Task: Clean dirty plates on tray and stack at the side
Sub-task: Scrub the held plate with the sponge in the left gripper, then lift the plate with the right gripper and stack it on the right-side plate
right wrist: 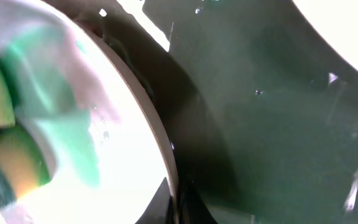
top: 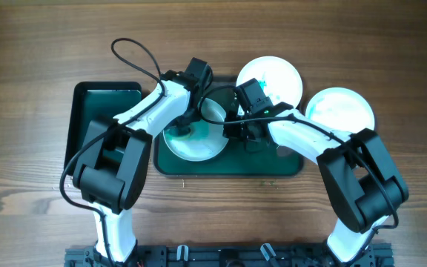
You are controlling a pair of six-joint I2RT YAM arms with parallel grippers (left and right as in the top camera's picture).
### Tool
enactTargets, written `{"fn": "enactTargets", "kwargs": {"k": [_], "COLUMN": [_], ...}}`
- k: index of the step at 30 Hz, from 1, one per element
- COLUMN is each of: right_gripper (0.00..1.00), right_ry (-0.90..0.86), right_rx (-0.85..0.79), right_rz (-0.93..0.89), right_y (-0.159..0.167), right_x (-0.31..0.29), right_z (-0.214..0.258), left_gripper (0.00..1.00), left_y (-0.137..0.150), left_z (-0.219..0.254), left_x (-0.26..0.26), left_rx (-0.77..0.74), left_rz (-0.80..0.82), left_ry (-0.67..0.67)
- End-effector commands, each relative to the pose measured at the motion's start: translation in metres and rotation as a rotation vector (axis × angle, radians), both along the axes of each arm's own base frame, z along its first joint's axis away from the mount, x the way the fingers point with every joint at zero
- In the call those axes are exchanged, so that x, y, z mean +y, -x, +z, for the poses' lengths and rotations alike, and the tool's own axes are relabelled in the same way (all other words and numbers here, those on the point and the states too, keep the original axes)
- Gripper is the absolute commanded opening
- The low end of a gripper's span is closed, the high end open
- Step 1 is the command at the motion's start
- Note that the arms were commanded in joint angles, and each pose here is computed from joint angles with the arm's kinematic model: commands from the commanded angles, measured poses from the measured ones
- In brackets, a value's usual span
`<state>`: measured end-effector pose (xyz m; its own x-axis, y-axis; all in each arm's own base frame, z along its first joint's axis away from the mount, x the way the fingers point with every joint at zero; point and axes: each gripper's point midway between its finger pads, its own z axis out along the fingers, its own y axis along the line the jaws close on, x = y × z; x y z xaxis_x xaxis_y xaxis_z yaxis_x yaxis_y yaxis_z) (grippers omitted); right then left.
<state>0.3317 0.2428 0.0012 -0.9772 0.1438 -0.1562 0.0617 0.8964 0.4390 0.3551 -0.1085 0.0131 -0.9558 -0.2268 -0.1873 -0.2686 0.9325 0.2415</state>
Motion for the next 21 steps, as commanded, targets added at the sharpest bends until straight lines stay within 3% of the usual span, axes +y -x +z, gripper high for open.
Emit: {"fn": "enactTargets", "kwargs": {"k": [1, 7, 11, 21], "right_gripper": [0.04, 0.04, 0.04, 0.04], "right_ry": [0.041, 0.109, 0.289, 0.872], "right_rx": [0.021, -0.095, -0.291, -0.766], "right_rz": [-0.007, 0.013, 0.030, 0.046], "right_y": [0.003, -0.004, -0.005, 0.021], "right_x": [-0.008, -0.021, -0.038, -0.063], "right_z": [-0.009, 0.025, 0.073, 0.176], "left_gripper": [0.04, 0.04, 0.04, 0.04], "left_y": [-0.011, -0.022, -0.015, -0.017], "left_z": [0.039, 0.124, 0.126, 0.126], "left_x": [0.022, 0.050, 0.073, 0.074], "left_rx": [-0.034, -0.084, -0.062, -0.068], "left_rz": [0.100, 0.081, 0.141, 0.142], "left_ry": [-0.043, 0.190, 0.183, 0.184]}}
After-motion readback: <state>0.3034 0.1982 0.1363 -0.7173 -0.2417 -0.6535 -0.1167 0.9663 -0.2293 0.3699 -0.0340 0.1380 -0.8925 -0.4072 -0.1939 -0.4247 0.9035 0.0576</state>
